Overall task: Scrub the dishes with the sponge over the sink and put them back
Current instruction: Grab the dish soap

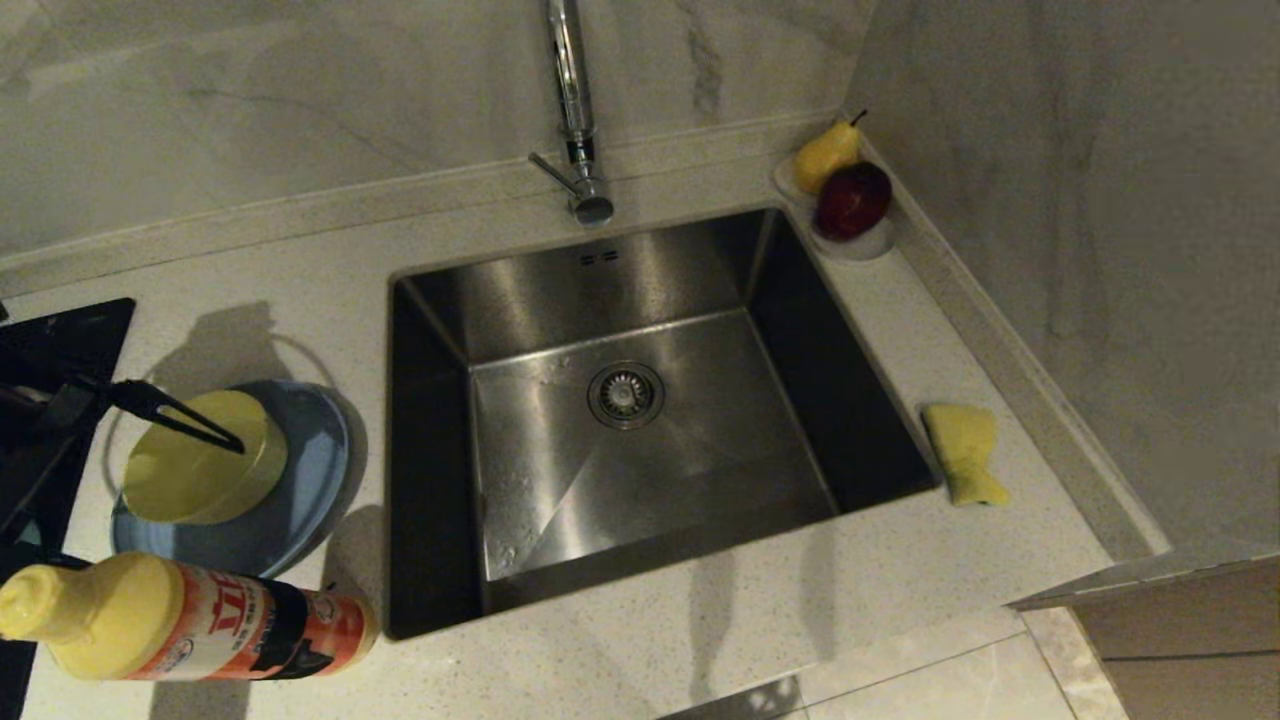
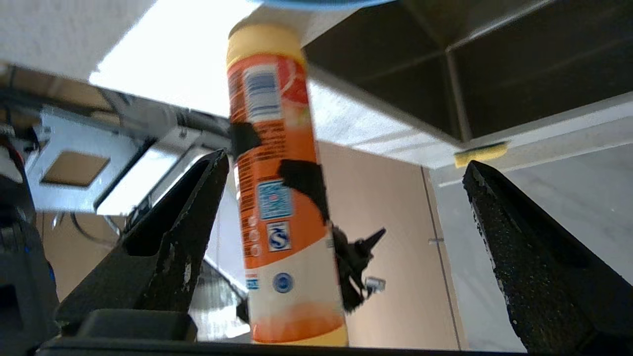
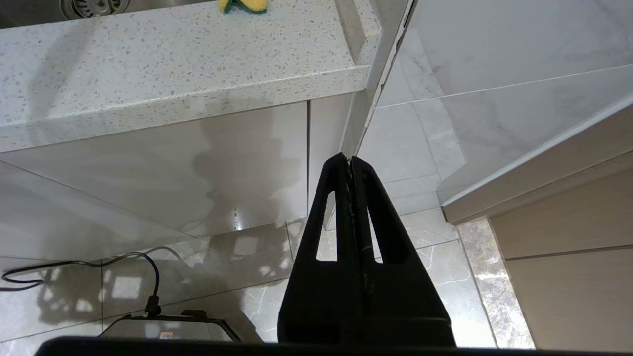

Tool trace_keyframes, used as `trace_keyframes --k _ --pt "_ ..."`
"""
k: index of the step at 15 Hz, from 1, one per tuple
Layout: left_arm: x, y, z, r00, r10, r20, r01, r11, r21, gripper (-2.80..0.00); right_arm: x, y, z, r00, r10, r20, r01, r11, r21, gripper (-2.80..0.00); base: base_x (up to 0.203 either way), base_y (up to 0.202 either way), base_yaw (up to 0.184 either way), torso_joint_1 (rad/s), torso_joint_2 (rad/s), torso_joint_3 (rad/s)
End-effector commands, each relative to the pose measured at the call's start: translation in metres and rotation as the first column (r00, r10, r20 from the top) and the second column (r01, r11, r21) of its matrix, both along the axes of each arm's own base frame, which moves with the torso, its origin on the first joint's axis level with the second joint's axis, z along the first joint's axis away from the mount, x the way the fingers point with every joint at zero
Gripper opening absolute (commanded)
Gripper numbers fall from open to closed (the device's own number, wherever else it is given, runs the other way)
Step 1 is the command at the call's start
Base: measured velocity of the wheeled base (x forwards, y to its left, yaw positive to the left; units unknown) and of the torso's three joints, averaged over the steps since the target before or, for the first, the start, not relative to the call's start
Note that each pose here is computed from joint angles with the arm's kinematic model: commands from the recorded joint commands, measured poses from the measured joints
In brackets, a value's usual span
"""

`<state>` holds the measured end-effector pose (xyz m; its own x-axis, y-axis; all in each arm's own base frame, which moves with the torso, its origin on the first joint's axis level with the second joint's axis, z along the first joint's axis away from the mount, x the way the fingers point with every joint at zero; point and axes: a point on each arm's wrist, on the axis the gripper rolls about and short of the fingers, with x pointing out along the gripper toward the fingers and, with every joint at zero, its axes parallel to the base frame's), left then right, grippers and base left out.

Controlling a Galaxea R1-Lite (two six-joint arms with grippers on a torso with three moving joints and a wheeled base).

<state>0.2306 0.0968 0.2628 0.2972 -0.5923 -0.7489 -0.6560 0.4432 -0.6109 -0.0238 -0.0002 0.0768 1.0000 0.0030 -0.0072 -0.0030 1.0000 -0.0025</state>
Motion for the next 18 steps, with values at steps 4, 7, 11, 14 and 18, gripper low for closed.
trace_keyframes --k 4,7,11,14,18 --pt "0.002 0.010 0.014 0.998 0.029 0.055 -0.033 0.997 0.070 0.00 0.000 0.000 0.000 1.000 0.000 0.001 0.000 1.000 -0.001 -2.80 0.000 0.000 0.000 0.000 0.00 0.000" --pt "0.008 0.016 0.018 0.991 0.026 0.129 -0.051 0.980 0.194 0.00 0.000 0.000 0.000 1.000 0.000 0.001 0.000 1.000 -0.001 -2.80 0.000 0.000 0.000 0.000 0.00 0.000" --pt "0.015 0.023 0.031 0.960 0.028 0.280 -0.132 0.924 0.359 -2.80 0.000 0.000 0.000 1.000 0.000 0.001 0.000 1.000 -0.001 -2.80 0.000 0.000 0.000 0.000 0.00 0.000" --pt "0.008 0.020 0.055 0.899 0.005 0.438 -0.212 0.880 0.425 -2.80 0.000 0.000 0.000 1.000 0.000 0.001 0.000 1.000 -0.001 -2.80 0.000 0.000 0.000 0.000 0.00 0.000" --pt "-0.008 0.011 0.089 0.783 -0.058 0.620 -0.315 0.821 0.475 -2.80 0.000 0.000 0.000 1.000 0.000 0.001 0.000 1.000 -0.001 -2.80 0.000 0.000 0.000 0.000 0.00 0.000"
